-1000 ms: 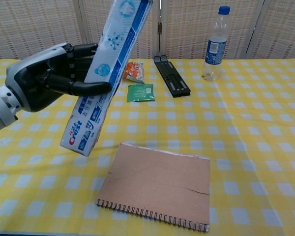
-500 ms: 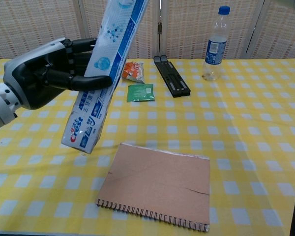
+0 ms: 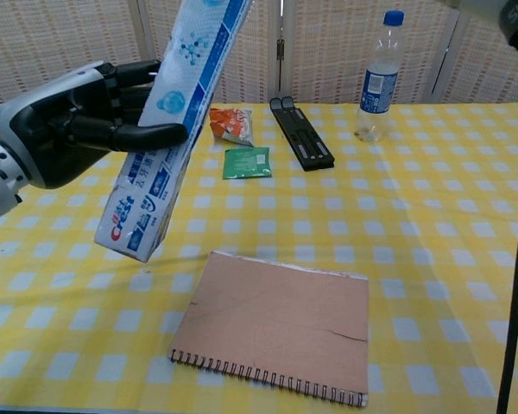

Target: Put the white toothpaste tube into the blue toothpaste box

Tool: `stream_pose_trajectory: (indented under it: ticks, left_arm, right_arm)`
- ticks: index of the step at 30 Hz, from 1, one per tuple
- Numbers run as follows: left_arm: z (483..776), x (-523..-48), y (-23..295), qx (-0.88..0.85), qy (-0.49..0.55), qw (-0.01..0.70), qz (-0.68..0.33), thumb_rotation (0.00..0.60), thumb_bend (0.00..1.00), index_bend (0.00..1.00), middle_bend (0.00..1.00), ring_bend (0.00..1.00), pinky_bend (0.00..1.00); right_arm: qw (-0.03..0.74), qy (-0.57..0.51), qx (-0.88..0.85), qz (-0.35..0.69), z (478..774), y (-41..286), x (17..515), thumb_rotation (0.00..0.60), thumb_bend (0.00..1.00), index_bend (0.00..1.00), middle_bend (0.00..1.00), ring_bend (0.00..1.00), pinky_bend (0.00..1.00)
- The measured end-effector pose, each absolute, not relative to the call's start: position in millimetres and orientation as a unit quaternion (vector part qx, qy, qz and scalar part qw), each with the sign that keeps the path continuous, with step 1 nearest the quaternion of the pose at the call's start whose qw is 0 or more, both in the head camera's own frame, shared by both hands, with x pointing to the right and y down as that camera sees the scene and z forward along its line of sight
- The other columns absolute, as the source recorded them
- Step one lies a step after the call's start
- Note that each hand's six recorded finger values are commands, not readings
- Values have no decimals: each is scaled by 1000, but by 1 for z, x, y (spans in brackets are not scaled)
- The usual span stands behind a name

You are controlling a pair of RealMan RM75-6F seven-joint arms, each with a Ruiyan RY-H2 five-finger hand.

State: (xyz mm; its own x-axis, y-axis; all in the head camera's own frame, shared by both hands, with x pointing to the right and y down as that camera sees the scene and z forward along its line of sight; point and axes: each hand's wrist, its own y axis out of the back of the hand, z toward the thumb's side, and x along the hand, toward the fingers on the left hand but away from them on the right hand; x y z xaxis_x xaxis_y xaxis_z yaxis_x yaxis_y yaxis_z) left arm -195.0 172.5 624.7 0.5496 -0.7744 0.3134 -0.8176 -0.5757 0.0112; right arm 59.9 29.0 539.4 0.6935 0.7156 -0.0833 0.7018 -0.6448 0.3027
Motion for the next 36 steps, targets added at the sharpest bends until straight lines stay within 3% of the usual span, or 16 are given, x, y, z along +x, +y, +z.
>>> stream_pose_trajectory:
  ticks: [10, 15, 36]
  left_arm:
    - [628, -199, 177, 875, -457, 98, 128, 600, 212, 417, 566, 584, 631]
    - [625, -198, 179, 875, -456, 106, 120, 600, 212, 418, 566, 584, 631]
    - [623, -189, 183, 884, -438, 122, 111, 600, 213, 417, 566, 567, 623]
  right_arm:
    - [191, 399, 896, 41, 544, 29, 66, 600, 369, 680, 514, 511, 537]
    - [214, 396, 891, 54, 548, 31, 67, 600, 369, 680, 514, 509, 440]
    - [319, 369, 866, 107, 561, 33, 68, 600, 369, 679, 509, 528, 430]
